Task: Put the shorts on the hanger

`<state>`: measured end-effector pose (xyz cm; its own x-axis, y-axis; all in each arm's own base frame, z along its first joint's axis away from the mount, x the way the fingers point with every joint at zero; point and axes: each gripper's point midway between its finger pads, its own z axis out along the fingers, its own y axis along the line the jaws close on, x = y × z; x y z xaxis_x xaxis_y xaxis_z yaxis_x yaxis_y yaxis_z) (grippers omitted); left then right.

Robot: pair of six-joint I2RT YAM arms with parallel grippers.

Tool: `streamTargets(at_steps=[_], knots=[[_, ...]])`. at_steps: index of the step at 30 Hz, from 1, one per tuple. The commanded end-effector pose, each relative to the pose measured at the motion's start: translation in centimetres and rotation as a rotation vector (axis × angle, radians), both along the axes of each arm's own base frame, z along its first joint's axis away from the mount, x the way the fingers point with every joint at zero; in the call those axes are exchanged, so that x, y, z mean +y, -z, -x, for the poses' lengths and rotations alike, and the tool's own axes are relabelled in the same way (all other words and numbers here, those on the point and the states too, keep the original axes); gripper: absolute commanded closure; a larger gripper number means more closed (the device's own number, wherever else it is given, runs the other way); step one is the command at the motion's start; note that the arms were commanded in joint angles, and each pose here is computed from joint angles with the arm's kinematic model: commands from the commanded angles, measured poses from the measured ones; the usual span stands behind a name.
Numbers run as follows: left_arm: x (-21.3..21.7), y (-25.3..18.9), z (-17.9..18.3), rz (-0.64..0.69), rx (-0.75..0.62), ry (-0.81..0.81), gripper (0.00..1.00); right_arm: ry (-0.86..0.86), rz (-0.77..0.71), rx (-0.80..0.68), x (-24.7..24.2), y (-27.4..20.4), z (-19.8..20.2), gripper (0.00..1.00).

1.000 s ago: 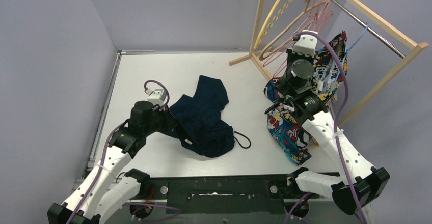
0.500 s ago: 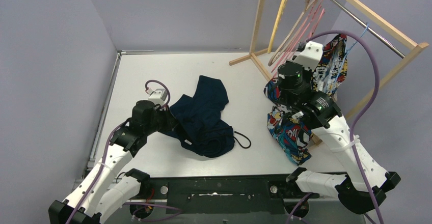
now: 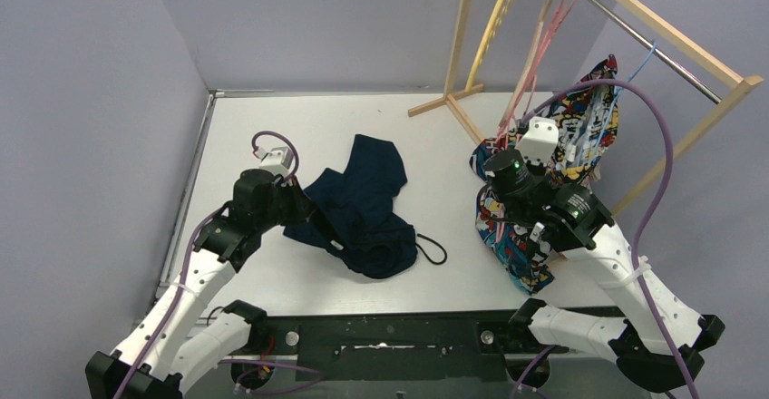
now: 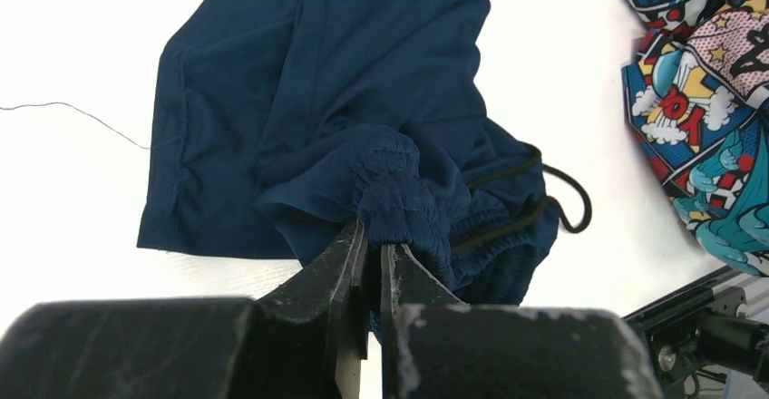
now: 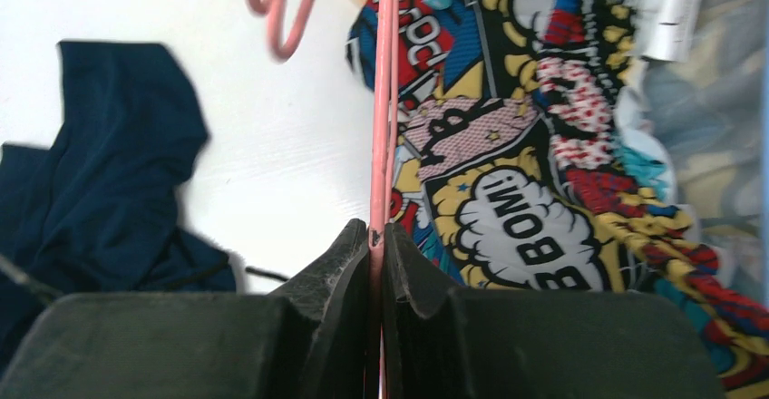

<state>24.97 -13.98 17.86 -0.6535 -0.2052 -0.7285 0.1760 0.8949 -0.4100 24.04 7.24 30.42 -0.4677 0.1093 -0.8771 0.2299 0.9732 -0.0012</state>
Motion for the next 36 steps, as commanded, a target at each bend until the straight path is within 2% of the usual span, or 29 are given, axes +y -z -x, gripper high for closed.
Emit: streamTargets(at_steps=[1,8,19,31,36], knots=[[0.1,-4.4,-1.7,0.045,-0.093,-0.055,1.0,-0.161,-0.068,0.024,2.9,0.0,1.0,1.0],[0.3,-4.6,-2.4,0.035,-0.064,-0.093,1.0,-0.495,-0.125,0.129,7.9,1.4,3.6,1.0],[-0.3,-5.2,-2.8,0.04,-0.027,-0.085,1.0,-0.904,-0.325,0.111,13.7,-0.1,7.8,1.0],[-0.6,-5.0,-2.7,0.05,-0.009,-0.07,1.0,-1.199,-0.554,0.094,17.9,-2.0,12.2,1.0],[-0.7,-4.9,-3.0,0.045,-0.001,-0.067,1.0,-1.211,-0.579,0.103,18.4,-1.9,12.7,1.0]])
